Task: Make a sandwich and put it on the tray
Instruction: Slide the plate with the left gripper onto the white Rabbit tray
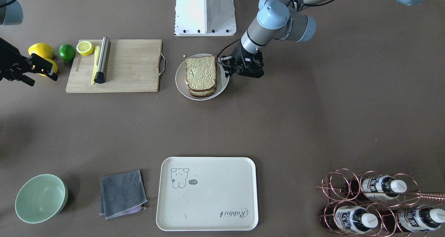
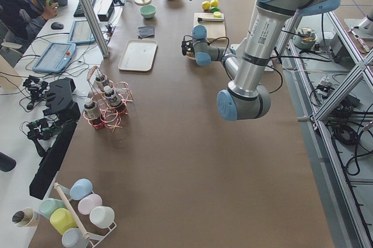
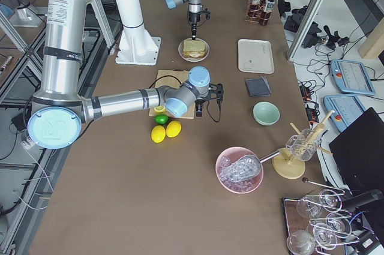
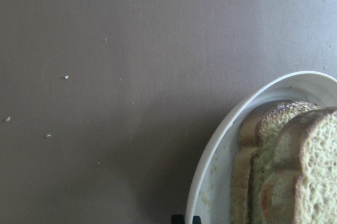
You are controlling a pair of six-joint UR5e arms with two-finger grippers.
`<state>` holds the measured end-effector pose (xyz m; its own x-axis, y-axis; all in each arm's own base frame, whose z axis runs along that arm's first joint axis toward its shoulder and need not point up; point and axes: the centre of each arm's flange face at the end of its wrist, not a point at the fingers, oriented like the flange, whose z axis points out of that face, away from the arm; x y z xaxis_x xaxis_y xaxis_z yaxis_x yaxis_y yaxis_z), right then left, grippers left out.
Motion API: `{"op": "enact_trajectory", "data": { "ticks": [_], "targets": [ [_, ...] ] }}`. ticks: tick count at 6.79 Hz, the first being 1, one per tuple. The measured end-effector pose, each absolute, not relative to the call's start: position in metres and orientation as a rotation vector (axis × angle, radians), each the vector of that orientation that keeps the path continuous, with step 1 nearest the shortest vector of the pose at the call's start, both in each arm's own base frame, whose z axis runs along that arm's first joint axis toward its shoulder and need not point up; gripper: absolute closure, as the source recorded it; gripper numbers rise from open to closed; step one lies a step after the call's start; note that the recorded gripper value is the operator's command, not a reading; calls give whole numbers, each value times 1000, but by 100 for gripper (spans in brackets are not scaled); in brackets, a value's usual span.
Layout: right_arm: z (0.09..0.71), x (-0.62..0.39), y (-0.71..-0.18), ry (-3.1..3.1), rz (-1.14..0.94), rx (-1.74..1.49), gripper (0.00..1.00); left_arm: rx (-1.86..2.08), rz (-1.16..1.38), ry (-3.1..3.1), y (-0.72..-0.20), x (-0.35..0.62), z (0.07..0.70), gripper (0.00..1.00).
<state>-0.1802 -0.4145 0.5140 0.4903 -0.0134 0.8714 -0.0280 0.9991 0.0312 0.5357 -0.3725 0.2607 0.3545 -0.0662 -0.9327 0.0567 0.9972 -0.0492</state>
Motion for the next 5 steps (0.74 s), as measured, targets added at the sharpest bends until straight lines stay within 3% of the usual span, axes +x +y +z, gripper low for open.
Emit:
{"op": "enact_trajectory", "data": {
  "ticks": [2,5],
  "targets": [
    [515,-179,-413,-1058,11,42,0,32,-135,1266,-415,517,254,100],
    [517,-173,-409,-1059,17,39,0,75,-114,1237,-543,512,246,100]
  ]
}}
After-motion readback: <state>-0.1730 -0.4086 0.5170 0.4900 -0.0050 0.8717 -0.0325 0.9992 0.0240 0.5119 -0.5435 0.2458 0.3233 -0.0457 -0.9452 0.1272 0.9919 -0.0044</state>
